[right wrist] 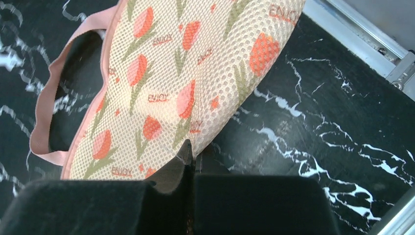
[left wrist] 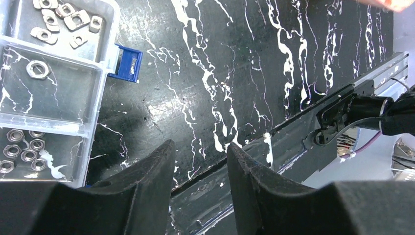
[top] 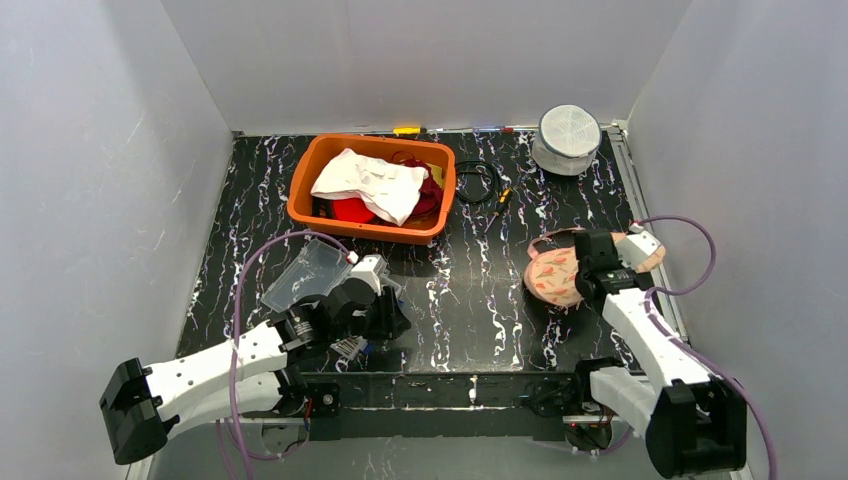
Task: Unzip the laundry bag and remove the bra
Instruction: Move the laundry bag to the center of the board.
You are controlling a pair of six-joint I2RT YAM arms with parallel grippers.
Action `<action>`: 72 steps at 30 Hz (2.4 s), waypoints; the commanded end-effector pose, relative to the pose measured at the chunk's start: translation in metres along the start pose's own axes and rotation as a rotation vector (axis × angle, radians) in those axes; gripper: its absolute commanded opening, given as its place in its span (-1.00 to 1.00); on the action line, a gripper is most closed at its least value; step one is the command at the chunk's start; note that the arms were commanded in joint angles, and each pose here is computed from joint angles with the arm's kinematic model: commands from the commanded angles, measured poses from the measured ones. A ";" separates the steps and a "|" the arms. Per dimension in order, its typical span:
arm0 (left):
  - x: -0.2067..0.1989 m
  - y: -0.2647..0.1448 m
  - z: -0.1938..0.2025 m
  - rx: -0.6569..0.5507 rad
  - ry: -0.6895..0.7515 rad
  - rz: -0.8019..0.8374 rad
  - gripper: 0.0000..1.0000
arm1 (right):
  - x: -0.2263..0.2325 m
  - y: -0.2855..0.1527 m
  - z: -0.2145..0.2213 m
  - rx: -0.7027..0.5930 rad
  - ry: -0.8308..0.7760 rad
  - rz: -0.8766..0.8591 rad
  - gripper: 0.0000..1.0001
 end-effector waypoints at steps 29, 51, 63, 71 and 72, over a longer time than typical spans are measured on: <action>-0.005 0.006 0.004 0.045 -0.014 0.056 -0.14 | 0.082 -0.030 0.013 0.203 -0.218 -0.390 0.52; -0.001 0.000 0.005 0.042 -0.021 0.033 -0.13 | 0.086 0.011 0.074 0.177 -0.434 -0.153 0.40; -0.003 0.008 0.008 0.071 -0.008 0.049 -0.12 | 0.021 -0.021 0.035 0.205 -0.260 -0.191 0.47; -0.005 0.010 0.008 0.073 -0.005 0.069 -0.12 | 0.032 -0.063 -0.012 0.156 -0.209 -0.301 0.50; -0.005 0.011 0.008 0.072 -0.004 0.071 -0.12 | 0.034 -0.066 -0.017 0.145 -0.208 -0.300 0.51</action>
Point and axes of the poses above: each gripper's point midway between its finger pads, its own y axis out along the fingers, its own x axis along the line the jaws close on, z = x × y, the point moved 10 cm from there along -y, back along the fingers, and after that the axes turned 8 degrees about y, right-handed, at the moved point
